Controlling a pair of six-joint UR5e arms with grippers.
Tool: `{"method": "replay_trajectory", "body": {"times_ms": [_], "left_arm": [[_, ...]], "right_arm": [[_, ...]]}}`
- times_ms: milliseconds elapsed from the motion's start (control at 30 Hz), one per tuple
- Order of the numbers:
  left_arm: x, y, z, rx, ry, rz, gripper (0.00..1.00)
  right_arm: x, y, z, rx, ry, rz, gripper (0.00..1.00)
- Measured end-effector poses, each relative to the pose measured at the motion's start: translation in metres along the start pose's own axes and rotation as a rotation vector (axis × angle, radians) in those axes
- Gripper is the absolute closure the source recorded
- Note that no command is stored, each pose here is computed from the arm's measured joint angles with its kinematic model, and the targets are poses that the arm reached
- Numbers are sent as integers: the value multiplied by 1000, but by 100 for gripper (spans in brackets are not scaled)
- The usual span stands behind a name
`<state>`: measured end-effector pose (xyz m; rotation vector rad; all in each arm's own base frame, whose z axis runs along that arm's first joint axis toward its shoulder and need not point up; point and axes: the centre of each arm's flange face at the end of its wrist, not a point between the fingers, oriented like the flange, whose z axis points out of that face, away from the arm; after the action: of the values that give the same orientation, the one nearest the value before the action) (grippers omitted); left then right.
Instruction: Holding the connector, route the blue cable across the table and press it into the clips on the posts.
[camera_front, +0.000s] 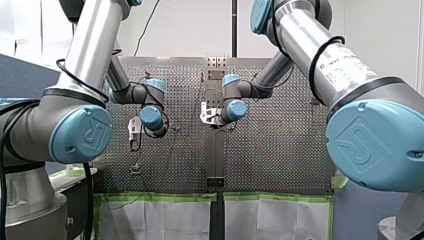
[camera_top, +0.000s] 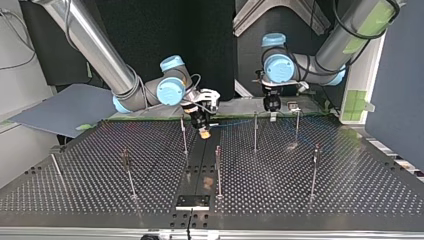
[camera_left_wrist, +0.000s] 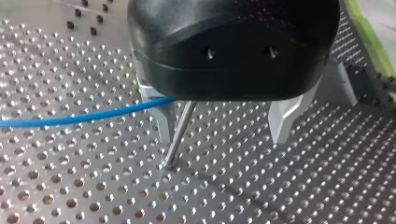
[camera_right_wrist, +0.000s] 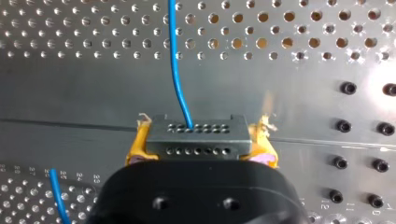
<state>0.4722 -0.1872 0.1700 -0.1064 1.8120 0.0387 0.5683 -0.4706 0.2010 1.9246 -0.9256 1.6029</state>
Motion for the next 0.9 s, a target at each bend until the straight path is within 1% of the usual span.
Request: {"method": "replay_trajectory", "body": {"times_ms": [100, 267, 367, 667, 800, 900], "left_arm": [[1, -4, -11, 7, 2, 3, 0], [2, -15, -23, 30, 1, 8, 0], [1, -24, -28, 44, -11, -2, 0], [-3, -54, -40, 67, -88, -84, 0], [-10, -71, -44, 86, -128, -131, 0], [-15, -84, -47, 103, -142, -156, 0]], "right_arm": [[0, 0, 0, 1, -2, 0, 100], [0, 0, 0, 1, -2, 2, 100], [0, 1, 0, 0, -3, 4, 100], [0, 1, 0, 0, -3, 6, 100], [2, 4, 0, -3, -1, 7, 100], [5, 6, 1, -6, 1, 7, 100]]}}
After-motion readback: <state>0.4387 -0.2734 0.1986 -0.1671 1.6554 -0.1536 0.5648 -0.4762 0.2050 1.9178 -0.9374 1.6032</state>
